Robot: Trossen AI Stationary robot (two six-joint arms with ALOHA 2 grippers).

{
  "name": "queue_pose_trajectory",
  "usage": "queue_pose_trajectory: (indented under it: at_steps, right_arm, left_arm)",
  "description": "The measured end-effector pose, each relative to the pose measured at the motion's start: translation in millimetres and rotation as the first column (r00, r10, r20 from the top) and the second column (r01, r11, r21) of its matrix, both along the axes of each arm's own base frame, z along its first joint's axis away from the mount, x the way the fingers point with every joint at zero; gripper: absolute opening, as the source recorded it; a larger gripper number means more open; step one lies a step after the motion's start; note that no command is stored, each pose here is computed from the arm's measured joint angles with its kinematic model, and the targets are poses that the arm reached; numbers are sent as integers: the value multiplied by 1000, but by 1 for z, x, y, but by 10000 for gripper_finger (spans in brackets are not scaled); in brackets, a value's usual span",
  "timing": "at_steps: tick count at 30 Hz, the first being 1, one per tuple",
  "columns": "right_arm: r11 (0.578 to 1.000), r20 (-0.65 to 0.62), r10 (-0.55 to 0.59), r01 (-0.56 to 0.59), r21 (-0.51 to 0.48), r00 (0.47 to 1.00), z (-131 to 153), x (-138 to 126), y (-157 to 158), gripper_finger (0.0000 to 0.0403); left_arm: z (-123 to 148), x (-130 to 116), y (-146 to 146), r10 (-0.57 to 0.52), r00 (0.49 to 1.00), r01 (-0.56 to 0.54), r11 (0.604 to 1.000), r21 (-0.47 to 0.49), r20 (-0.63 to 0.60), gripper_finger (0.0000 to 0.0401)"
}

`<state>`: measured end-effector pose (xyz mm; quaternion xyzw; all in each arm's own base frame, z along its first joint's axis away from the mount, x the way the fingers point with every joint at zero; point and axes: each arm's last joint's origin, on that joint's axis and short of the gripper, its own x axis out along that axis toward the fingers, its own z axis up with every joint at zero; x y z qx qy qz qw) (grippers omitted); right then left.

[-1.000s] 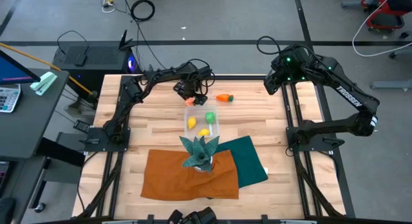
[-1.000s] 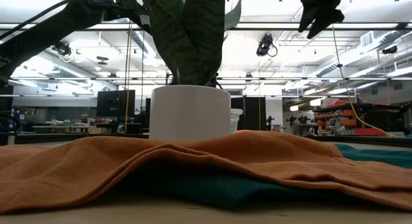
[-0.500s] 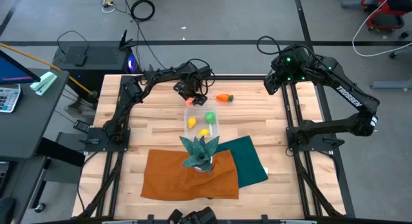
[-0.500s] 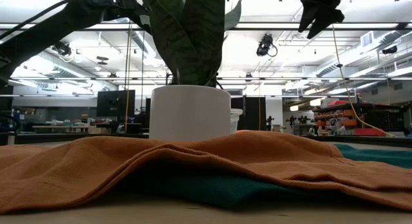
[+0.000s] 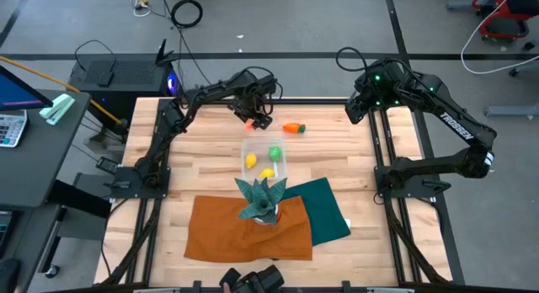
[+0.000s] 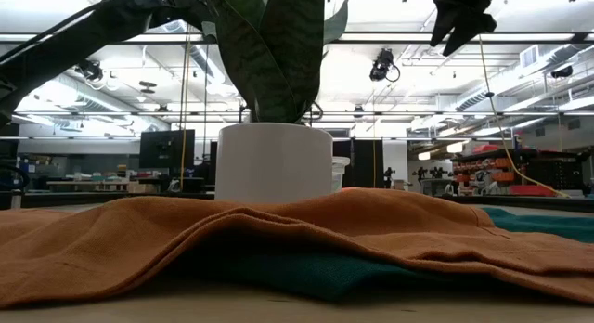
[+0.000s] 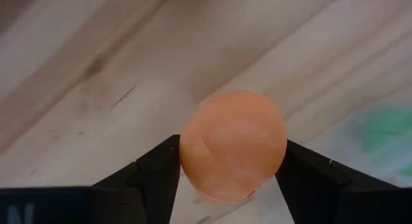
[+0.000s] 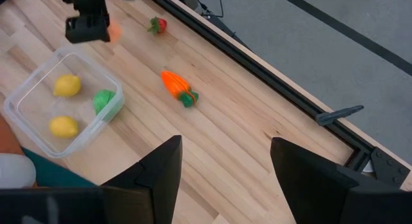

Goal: Pick and placing Produce into tupperware
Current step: Put the orange peach into the transparent bin

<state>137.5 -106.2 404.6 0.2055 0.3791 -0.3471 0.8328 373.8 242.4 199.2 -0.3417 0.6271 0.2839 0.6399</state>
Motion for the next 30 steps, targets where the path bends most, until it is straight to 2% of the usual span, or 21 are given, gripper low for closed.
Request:
queue_pose_trajectory:
  at_steps: [5,9,13,17,23,30]
  right_arm:
    - [1000,0,0,0,0,1000,0,0,0,204]
    - [1000,-2,4,-4,-2,1000,0,0,0,204]
    - [1000,-2,4,-4,-3,1000,0,0,0,204]
    - [1000,-3,6,-6,-4,1000,0,0,0,204]
    - [1000,-5,8,-8,-5,1000,0,0,0,204]
    - [1000,-7,12,-13,-8,1000,0,0,0,204]
  left_arm:
    - [30,3,-3,-46,999,46,999,13,20,233]
    - [53,6,-15,-80,996,80,997,-16,35,238]
    - [71,14,-35,-145,988,147,989,-24,55,234]
    - [76,27,-64,-215,975,217,976,-28,64,228]
    - [76,46,-115,-366,928,369,929,-28,70,230]
    - [76,58,-150,-512,859,508,857,83,26,223]
